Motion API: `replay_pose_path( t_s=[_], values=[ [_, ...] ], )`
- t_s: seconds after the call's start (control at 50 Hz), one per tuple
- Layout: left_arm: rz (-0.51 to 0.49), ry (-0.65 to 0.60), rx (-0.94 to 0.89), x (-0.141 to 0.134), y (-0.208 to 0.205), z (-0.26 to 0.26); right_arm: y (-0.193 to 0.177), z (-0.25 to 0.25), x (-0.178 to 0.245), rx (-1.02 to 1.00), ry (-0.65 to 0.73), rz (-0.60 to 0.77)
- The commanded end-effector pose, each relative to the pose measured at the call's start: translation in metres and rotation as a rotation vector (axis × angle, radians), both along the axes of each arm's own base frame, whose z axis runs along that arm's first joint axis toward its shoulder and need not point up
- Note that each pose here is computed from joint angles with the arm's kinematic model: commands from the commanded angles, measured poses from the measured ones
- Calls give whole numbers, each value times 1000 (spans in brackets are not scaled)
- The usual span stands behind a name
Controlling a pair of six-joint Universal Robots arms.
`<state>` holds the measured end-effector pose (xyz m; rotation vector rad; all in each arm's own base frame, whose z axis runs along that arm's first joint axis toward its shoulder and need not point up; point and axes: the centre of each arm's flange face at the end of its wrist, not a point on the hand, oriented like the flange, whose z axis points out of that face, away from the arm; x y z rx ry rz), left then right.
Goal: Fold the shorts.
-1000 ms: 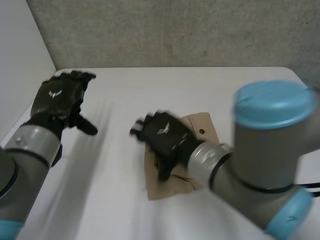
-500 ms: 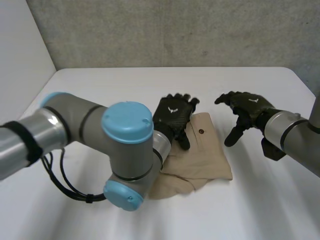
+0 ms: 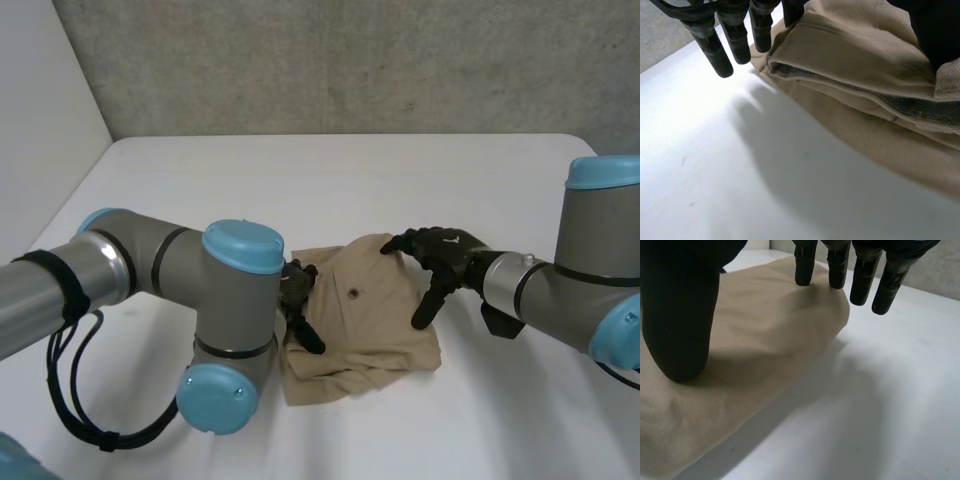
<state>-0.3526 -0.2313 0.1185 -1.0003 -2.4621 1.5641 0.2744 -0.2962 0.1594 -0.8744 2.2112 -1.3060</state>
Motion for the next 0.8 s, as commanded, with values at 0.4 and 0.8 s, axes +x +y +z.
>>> replay_pose_path(
  t_s=[0.4, 0.8],
  values=[
    [7, 217, -308, 23, 13, 154, 15, 144, -3, -366, -120, -218],
    [197, 527, -250, 120, -11, 220, 23, 189, -35, -450, -188, -411]
  ],
)
